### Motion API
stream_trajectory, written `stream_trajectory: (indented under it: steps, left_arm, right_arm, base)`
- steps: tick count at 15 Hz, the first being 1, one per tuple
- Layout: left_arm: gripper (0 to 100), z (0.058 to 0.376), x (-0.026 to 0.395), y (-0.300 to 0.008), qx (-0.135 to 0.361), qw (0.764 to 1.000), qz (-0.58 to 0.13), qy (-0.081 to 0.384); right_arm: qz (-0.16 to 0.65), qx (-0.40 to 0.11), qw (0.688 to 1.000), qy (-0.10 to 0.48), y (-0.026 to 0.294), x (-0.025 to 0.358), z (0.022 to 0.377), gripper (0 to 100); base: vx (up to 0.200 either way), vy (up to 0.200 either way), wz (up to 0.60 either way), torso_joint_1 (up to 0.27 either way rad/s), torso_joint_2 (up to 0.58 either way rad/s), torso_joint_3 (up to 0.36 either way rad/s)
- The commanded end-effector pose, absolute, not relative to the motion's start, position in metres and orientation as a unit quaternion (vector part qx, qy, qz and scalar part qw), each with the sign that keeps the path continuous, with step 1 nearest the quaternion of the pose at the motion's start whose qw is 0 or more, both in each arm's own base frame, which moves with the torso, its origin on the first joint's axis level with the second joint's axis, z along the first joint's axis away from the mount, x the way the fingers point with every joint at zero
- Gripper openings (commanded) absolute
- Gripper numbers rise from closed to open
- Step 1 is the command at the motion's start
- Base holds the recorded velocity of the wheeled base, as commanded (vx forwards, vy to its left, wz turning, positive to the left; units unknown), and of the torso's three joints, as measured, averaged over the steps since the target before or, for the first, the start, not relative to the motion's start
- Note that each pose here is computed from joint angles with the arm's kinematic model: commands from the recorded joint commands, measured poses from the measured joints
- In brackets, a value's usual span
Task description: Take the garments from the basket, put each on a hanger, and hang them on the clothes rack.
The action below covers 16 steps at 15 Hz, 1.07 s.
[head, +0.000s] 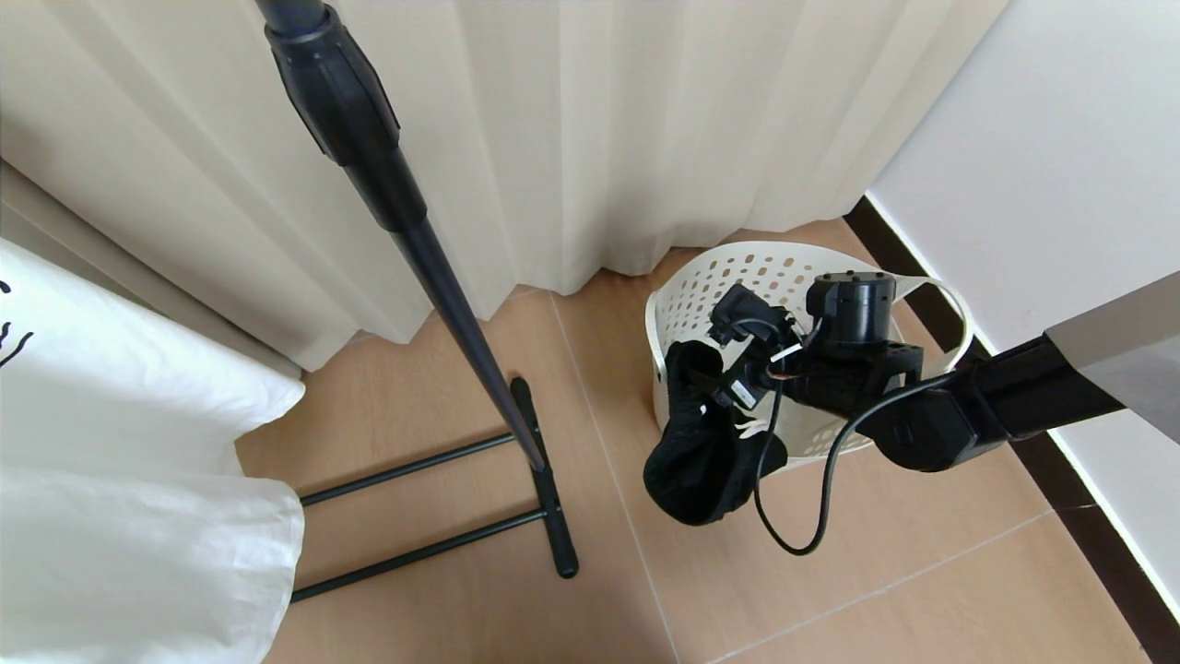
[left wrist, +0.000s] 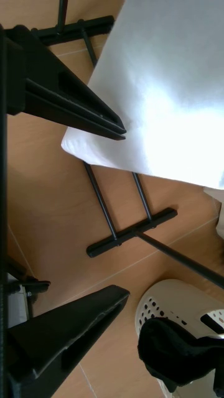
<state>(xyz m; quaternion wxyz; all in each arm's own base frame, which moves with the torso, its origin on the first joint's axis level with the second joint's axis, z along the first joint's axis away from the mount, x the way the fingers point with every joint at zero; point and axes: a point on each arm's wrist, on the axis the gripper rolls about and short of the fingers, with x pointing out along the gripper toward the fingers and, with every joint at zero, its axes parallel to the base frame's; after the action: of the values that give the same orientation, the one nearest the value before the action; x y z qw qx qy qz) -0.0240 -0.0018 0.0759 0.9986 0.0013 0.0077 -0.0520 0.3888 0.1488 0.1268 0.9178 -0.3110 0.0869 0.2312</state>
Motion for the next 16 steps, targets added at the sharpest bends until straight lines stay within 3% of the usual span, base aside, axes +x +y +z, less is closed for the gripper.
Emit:
stream_trajectory:
  steps: [1,6,13,14,16]
  left_arm:
    - [100,0.076,-0.024,-0.002,0.001,0.999,-0.052,0.008]
    - [100,0.076,-0.024,-0.002,0.001,0.999,-0.052,0.008]
    - [100,0.076,-0.024,-0.002,0.001,0.999,-0.052,0.008]
    - [100,0.076,-0.024,-0.002,0.001,0.999,-0.052,0.009]
    - [100,0.076,-0.024,-0.002,0.001,0.999,-0.052,0.008]
  right_arm:
    - [0.225,-0.31,0.919,0.091,0.147,0.4,0.119,100]
    - [0.215,-0.267,0.935,0.093,0.148,0.411,0.118,100]
    - [0.212,-0.248,0.94,0.097,0.15,0.418,0.113,100]
    - [0.212,-0.248,0.94,0.097,0.15,0.418,0.113,0]
    - [0.212,-0.245,0.941,0.096,0.15,0.418,0.113,0]
  base:
    - [0.0,0.0,0.0,0.0,0.0,0.0]
    - [0.0,0.0,0.0,0.0,0.0,0.0]
    - [0.0,0.0,0.0,0.0,0.0,0.0]
    - [0.0,0.0,0.0,0.0,0.0,0.0]
    - [0.0,0.0,0.0,0.0,0.0,0.0]
